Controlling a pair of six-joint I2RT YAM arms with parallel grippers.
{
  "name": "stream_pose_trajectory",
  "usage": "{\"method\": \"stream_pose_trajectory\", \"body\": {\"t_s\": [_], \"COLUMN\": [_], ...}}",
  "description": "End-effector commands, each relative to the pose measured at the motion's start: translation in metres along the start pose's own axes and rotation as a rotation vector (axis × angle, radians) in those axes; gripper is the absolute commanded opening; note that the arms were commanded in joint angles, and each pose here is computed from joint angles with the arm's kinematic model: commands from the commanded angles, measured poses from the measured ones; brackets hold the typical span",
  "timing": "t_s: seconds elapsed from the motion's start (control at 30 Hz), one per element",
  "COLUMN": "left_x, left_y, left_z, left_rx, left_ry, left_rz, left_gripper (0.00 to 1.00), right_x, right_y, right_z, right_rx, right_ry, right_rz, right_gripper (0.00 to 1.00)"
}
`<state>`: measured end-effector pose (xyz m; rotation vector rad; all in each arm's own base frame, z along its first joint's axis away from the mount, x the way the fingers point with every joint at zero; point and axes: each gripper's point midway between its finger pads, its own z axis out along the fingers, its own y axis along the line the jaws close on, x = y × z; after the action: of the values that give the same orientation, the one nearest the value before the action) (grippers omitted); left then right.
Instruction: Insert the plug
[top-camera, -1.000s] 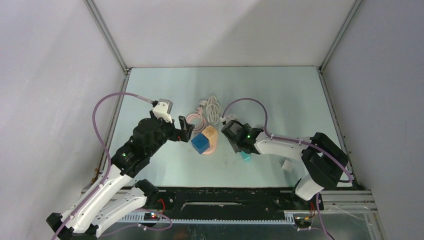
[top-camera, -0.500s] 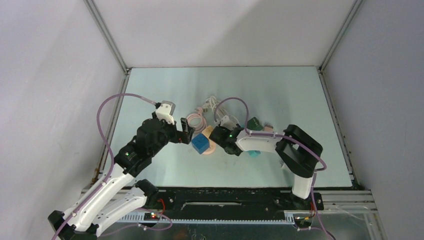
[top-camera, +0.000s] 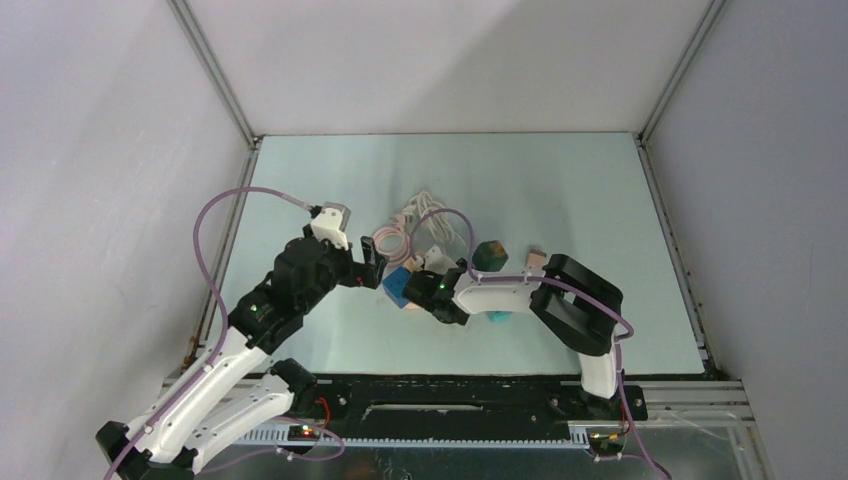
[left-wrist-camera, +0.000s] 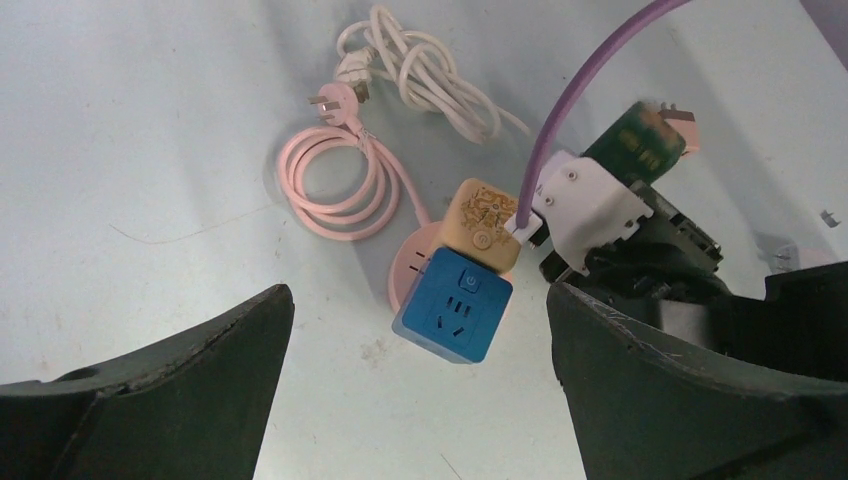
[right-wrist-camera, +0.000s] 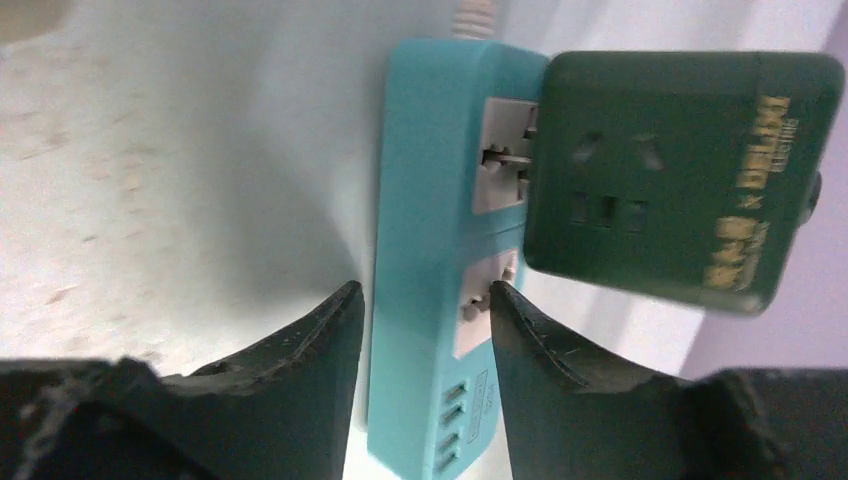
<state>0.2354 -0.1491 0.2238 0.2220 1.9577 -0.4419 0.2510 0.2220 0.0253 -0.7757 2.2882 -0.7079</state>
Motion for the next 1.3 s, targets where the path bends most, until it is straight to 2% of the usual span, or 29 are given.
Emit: {"method": "stream_pose_trajectory", "body": {"t_s": [0.0, 0.17, 0.33, 0.43, 0.6, 0.73, 0.97, 1.13, 1.27], "left_x": [-0.022, -0.028, -0.031, -0.031, -0.034, -0.035, -0.026, -0.020, -0.008], "left_y": [0.001, -0.002, -0.006, -0.008, -0.011, -0.016, -0.044, -0.077, -0.105], "left_z": [-0.006, -0.006, -0.003, 0.000, 0.007, 0.015, 0.038, 0.059, 0.078], "left_rx": [-0.009, 0.000, 0.020, 0.032, 0.057, 0.094, 0.241, 0.415, 0.493], "left_ry": [-0.056, -0.064, -0.069, -0.059, -0.057, -0.047, 0.013, 0.067, 0.134], "left_rz": [-0.011, -0.022, -0.026, -0.026, -0.035, -0.053, -0.077, -0.105, -0.089], "left_gripper": [1.00, 1.00, 1.00, 1.00, 1.00, 0.99, 0.97, 0.92, 0.90], "right_x": [0.005, 0.010, 0.013, 0.007, -0.006, -0.021, -0.044, -0.051, -0.058], "right_y": [0.045, 0.054, 0.054, 0.050, 0.033, 0.023, -0.027, -0.072, -0.089], "right_z": [-0.007, -0.011, -0.019, -0.034, -0.065, -0.091, -0.117, -0.090, -0.066], "right_rx": [-0.153, -0.160, -0.180, -0.222, -0.339, -0.534, -0.785, -0.877, -0.943], "right_ry": [0.032, 0.036, 0.043, 0.029, -0.029, -0.074, -0.190, -0.218, -0.207], "right_rz": [0.046, 0.031, 0.039, 0.066, 0.144, 0.221, 0.427, 0.652, 0.757], "right_gripper": [0.53, 0.60, 0.62, 0.68, 0.81, 0.86, 0.87, 0.85, 0.78]}}
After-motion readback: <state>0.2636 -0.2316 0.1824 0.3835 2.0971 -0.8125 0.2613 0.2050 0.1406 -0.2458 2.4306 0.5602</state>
